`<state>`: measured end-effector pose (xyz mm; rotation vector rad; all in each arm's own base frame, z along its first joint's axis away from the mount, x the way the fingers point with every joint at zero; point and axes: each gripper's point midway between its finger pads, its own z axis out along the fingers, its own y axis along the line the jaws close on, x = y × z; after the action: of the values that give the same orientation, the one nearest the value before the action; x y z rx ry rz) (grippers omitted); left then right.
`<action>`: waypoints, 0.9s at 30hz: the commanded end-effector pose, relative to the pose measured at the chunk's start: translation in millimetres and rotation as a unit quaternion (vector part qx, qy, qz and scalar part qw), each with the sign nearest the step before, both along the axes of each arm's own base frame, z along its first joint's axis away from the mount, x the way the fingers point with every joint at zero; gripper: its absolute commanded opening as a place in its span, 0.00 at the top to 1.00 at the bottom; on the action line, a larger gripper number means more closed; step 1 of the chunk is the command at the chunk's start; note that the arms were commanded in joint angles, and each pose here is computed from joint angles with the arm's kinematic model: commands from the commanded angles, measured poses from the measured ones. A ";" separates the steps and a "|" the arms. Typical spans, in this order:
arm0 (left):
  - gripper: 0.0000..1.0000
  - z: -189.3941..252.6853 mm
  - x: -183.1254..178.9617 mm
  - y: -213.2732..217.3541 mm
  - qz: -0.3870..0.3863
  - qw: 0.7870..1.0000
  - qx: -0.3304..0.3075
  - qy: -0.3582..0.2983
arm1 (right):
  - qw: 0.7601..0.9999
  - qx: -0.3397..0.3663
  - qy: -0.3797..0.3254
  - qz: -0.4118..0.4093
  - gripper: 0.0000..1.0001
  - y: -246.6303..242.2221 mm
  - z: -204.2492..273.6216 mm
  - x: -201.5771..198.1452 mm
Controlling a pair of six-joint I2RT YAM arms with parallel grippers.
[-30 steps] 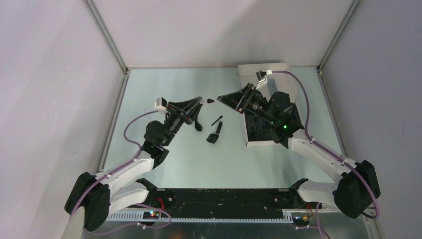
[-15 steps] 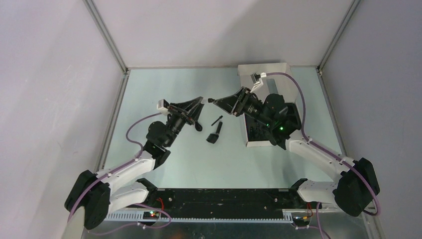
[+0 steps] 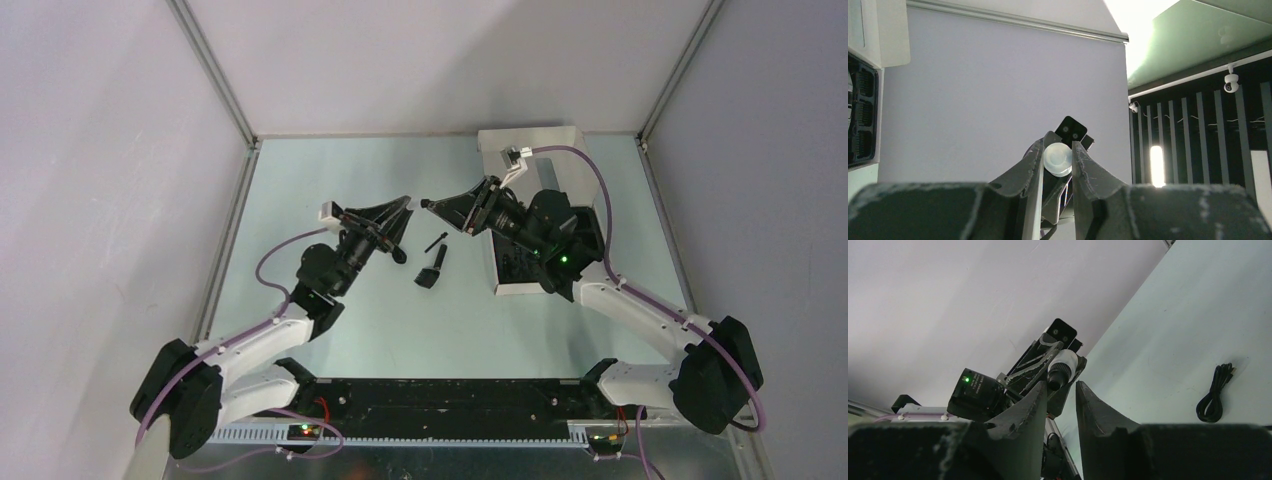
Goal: Sort the hair-cutting tools
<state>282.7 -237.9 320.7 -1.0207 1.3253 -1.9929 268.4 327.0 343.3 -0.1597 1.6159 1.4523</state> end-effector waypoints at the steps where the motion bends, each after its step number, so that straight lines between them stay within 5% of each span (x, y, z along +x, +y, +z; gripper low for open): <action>1: 0.84 11.5 -1.0 -0.7 0.001 1.000 -0.016 -0.009 | 0.998 0.022 -0.050 -0.010 0.69 -1.4 30.7 0.7; 9: 0.84 11.2 -2.3 -3.0 -0.004 1.000 -0.018 -0.008 | 0.998 0.020 -0.054 -0.011 0.76 -1.8 32.4 1.2; 16: 0.84 7.9 -2.7 -2.9 -0.004 1.000 -0.018 -0.004 | 0.998 0.012 -0.055 -0.015 0.99 -3.2 30.0 1.8; 21: 0.84 6.3 -3.5 -1.8 -0.003 1.000 -0.021 -0.002 | 0.998 0.002 -0.062 -0.021 1.00 -6.5 30.1 0.9; 27: 0.62 3.9 -4.0 2.1 0.004 1.000 -0.021 -0.002 | 0.997 -0.016 -0.069 -0.013 1.00 -12.1 27.7 -4.6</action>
<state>281.9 -240.9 315.4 -1.0444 1.3370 -1.9990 271.5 323.5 339.6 -0.1980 1.6096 1.3823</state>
